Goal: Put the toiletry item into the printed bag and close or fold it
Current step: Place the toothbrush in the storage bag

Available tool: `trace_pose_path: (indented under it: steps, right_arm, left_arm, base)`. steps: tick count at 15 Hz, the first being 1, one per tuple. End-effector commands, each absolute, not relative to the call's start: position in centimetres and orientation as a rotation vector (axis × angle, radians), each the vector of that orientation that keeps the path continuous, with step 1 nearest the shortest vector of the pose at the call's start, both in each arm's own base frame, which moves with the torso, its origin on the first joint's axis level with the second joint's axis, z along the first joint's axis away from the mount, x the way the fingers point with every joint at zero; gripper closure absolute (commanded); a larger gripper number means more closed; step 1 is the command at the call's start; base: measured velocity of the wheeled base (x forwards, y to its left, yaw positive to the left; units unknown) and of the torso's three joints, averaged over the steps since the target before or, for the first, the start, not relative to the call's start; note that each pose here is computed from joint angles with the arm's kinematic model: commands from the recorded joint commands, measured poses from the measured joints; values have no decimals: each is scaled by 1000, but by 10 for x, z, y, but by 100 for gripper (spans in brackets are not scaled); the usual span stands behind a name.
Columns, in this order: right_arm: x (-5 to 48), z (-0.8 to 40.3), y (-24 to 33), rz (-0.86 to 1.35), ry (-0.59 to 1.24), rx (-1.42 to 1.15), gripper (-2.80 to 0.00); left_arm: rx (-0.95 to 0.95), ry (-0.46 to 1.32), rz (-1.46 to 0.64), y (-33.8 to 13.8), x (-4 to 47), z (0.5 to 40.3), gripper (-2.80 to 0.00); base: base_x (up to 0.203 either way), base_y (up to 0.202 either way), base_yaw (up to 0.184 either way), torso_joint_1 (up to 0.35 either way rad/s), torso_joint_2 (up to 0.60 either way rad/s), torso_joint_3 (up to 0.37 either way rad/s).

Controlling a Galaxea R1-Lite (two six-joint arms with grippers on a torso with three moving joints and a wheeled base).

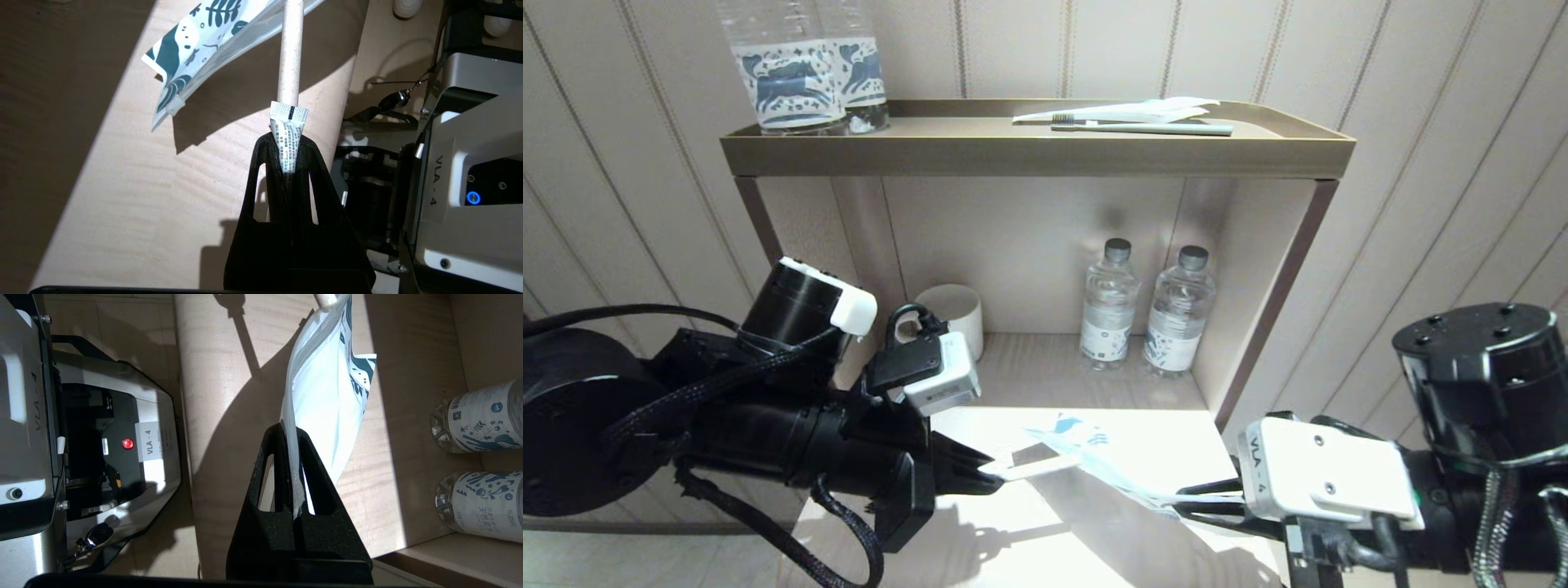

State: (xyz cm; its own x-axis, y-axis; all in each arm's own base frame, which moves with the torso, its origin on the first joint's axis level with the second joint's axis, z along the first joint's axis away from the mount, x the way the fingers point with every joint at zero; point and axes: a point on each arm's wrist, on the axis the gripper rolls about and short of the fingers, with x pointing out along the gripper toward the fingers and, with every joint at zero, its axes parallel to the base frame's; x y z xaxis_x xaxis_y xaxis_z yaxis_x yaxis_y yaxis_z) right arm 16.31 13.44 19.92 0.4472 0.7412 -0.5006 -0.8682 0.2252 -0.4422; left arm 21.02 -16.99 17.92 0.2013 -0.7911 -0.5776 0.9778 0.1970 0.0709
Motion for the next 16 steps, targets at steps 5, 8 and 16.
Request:
trace_pose_path:
  steps: [5, 8, 16]
  right_arm:
    - [162, 198, 136, 1133, 198, -753, 0]
    - [161, 196, 138, 1144, 201, -754, 0]
    - [162, 196, 139, 1164, 195, -725, 0]
  left_arm:
    - [479, 481, -1313, -178, 220, 170, 0]
    - [480, 464, -1326, -184, 221, 173, 0]
    - [472, 418, -1399, -198, 216, 177, 0]
  base:
    - [0, 0, 0, 0, 0, 0]
    - [0, 0, 0, 0, 0, 0]
    - [0, 0, 0, 0, 0, 0]
